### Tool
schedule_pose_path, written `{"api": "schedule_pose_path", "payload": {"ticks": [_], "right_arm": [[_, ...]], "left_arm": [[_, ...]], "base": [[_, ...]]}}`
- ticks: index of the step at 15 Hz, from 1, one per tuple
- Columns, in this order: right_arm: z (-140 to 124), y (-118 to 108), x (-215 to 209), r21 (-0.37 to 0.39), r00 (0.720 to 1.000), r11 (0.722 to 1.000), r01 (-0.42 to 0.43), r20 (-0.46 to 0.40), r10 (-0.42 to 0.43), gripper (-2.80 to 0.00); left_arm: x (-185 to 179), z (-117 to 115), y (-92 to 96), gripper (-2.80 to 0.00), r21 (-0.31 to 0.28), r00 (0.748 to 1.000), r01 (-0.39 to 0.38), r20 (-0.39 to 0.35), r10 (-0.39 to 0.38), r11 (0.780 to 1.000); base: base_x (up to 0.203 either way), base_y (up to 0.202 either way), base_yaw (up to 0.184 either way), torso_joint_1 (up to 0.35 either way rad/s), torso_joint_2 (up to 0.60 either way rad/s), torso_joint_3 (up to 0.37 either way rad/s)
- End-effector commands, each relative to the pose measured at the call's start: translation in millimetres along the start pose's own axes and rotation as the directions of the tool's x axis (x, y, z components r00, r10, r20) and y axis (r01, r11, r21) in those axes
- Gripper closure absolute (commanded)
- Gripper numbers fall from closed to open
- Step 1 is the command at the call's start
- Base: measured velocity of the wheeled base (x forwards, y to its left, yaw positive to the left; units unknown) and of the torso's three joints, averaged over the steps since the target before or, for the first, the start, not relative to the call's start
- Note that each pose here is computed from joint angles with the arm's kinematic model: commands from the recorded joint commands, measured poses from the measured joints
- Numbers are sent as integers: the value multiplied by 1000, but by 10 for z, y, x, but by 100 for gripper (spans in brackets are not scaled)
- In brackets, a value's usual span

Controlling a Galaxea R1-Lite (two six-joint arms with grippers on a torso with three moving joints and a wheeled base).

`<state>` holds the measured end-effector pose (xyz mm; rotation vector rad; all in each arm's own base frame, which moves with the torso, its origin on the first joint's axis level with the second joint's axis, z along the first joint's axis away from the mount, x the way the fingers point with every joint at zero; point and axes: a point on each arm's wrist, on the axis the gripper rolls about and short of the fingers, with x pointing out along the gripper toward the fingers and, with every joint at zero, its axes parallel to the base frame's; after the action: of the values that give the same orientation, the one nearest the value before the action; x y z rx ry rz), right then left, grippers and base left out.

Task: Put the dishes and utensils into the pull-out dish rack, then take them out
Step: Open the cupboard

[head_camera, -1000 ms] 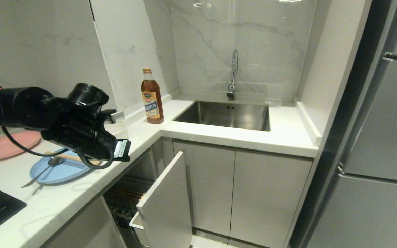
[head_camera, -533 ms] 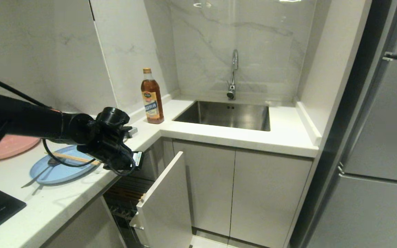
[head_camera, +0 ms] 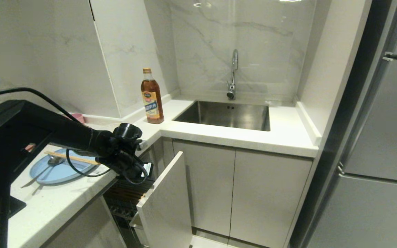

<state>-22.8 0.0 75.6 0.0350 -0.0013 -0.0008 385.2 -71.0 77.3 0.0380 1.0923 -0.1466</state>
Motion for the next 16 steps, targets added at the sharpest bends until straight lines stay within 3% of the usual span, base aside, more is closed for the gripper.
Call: {"api": "schedule_pose_path", "payload": {"ticks": [1, 8, 16], "right_arm": [[0, 0, 0, 0, 1000, 1000, 1, 0, -1, 0], [0, 0, 0, 0, 1000, 1000, 1, 0, -1, 0], [0, 0, 0, 0, 1000, 1000, 1, 0, -1, 0]], "left_arm": [[116, -25, -40, 0, 2, 1000, 4, -17, -4, 1000], [190, -57, -382, 0, 13, 999, 43, -22, -42, 999], [161, -147, -956, 0, 100, 994, 106, -26, -104, 989]], "base": [[0, 0, 0, 0, 0, 0], [0, 0, 0, 0, 0, 0], [0, 0, 0, 0, 0, 0]]}}
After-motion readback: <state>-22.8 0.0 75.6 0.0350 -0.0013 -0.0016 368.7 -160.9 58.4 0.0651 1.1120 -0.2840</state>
